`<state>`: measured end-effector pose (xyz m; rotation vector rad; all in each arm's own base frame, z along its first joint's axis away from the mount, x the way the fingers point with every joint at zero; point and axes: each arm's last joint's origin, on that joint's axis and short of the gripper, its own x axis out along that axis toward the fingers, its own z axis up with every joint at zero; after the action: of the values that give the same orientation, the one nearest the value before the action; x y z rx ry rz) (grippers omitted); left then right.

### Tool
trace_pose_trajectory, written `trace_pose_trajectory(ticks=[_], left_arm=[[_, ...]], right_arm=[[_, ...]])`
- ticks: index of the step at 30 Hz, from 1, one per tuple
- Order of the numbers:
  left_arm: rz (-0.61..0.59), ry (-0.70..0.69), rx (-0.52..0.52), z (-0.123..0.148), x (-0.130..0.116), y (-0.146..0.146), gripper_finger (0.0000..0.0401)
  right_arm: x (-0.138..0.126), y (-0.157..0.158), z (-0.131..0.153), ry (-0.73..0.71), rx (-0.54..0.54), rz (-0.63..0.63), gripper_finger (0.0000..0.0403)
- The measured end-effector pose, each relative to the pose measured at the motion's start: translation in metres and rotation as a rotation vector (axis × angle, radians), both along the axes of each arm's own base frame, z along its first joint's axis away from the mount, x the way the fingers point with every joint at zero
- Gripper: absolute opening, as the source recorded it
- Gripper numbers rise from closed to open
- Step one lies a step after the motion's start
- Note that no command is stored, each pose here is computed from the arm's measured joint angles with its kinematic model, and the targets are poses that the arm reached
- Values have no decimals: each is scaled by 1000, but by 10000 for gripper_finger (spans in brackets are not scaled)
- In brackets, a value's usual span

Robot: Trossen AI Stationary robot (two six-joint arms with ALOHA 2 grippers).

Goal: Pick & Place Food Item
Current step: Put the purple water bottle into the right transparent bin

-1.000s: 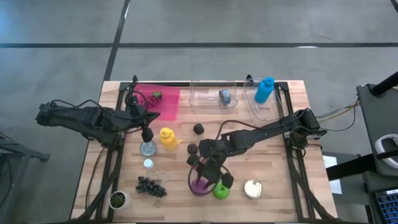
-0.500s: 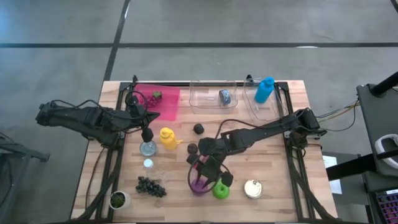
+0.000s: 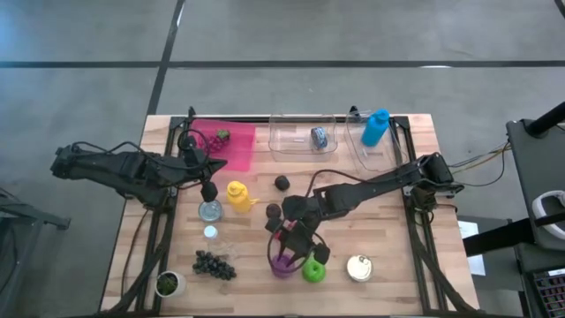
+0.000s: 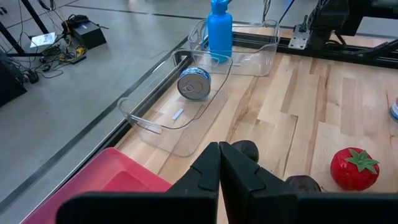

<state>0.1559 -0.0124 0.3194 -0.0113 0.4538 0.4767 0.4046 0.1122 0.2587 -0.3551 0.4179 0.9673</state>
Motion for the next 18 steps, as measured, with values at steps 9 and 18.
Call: trace_pose_trajectory(ticks=[9,18], left_arm=[[0,0,0,0,0,0,10],[0,0,0,0,0,0,10]], right_arm=[[1,0,1,-12,5,-1,111],[0,0,-1,-10,3,2,121]])
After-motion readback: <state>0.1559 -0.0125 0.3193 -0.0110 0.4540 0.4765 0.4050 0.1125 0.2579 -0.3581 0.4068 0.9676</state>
